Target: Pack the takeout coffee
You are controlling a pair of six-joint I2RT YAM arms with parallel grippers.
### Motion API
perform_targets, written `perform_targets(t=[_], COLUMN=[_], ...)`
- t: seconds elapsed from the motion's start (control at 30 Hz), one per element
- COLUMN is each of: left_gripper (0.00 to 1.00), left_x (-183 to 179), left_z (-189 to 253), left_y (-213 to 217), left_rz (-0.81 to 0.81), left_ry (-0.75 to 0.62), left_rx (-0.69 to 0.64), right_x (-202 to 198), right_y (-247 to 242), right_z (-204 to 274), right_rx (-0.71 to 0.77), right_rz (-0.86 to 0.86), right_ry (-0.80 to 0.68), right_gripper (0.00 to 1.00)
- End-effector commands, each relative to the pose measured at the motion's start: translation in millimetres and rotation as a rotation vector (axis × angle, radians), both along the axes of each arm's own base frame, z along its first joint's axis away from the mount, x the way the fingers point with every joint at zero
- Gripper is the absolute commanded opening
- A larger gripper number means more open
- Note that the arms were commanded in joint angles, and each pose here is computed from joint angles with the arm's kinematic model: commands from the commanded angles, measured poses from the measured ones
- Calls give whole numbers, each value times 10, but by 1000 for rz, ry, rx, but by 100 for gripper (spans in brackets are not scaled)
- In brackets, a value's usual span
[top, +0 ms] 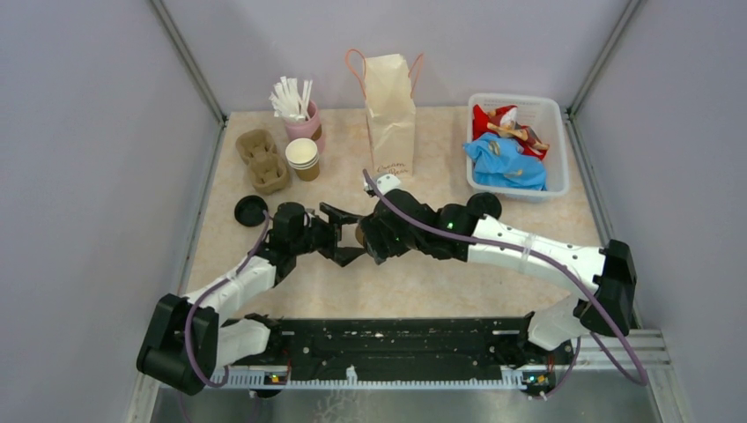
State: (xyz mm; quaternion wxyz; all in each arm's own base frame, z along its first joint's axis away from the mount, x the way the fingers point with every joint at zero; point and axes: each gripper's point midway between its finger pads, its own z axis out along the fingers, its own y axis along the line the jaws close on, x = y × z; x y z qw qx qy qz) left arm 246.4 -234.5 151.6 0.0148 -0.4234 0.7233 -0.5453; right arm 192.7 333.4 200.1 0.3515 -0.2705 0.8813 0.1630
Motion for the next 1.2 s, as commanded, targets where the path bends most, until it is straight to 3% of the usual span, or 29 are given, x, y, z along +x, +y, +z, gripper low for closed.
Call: perform_targets(t=[0.0,0.13,0.33,0.5,0.77,1.17], left_gripper=[95,98,98,98,98,98], left_x=[-97,-188,-227,-165,-8,122], left_z=[50,-150,-226,-203,-141,-59], left_y=[23,125,195,178,71,-21], left_rz=[-54,-62,-55,-69,-119,-221], left_ry=[-64,-43,-56,-86,-113,-162], left_rx=[72,159,191,208,197,230], right_x=[64,57,-56,-158,65,397], right_y=[-228,-680,-1610,-2153,-2550,-2580], right_z=[127,-22,-413,-501,-620,-799], right_rx=[-8,-65,-218,-331,-348,-292], right_rz=[-95,-192,-370,-482,-635,-620], right_ry=[-46,20,313,463,535,557], right_gripper=[71,71,73,74,75,77])
